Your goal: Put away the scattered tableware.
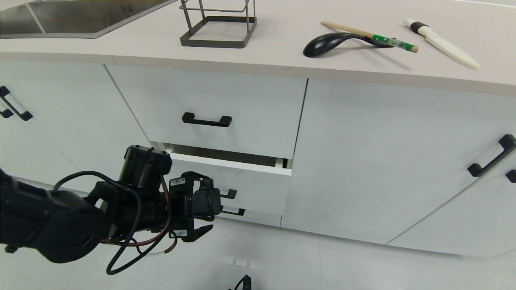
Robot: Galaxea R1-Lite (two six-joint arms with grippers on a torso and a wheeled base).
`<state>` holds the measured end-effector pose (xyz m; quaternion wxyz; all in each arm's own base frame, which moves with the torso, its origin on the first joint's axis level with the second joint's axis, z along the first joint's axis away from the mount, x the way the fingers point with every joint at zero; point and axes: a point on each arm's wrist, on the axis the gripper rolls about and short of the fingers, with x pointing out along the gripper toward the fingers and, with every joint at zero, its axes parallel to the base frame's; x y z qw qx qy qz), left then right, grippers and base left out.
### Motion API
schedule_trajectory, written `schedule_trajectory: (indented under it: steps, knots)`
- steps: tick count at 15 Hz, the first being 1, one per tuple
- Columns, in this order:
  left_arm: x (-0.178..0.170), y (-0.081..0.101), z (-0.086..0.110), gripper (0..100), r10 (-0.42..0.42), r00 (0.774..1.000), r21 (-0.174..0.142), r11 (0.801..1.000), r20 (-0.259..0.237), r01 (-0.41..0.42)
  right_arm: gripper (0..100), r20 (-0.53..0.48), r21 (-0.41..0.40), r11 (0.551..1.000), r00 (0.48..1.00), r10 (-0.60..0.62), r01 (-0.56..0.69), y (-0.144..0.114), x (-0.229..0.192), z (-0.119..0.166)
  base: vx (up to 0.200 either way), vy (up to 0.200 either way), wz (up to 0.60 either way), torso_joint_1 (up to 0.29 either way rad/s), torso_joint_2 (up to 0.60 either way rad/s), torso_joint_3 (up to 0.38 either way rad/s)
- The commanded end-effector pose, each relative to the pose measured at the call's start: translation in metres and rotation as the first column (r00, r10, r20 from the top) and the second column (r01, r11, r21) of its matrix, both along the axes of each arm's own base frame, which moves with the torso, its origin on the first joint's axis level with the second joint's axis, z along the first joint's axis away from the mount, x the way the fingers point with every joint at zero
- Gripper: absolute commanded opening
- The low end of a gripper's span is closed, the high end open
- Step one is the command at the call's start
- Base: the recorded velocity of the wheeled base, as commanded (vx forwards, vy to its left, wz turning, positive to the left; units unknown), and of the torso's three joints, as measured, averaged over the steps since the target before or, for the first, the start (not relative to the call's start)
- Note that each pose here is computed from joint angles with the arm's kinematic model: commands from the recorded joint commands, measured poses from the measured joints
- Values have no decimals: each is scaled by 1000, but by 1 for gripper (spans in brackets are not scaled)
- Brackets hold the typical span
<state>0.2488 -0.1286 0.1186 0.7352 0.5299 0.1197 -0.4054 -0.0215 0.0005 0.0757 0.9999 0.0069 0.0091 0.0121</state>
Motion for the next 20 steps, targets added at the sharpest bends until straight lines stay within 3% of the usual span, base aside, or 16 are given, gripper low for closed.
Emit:
schedule_trajectory:
  steps: [1,4,7,13,20]
  knots:
    - [-11,2,20,100,-12,998,-34,999,66,14,0,-2,0,1000,1000,0,0,0,0,0,0,0,0,0,0,0]
    - [-19,-3,30,100,-40,995,-54,998,95,45,0,-2,0,1000,1000,0,0,0,0,0,0,0,0,0,0,0]
    - [-13,-6,30,100,-20,996,-78,997,83,27,0,0,0,1000,1000,0,0,0,0,0,0,0,0,0,0,0]
    - [32,-31,17,100,-20,997,-74,997,76,26,0,-2,0,1000,1000,0,0,0,0,0,0,0,0,0,0,0]
    - [39,-33,4,100,-16,999,-59,998,50,19,0,-2,0,1000,1000,0,0,0,0,0,0,0,0,0,0,0]
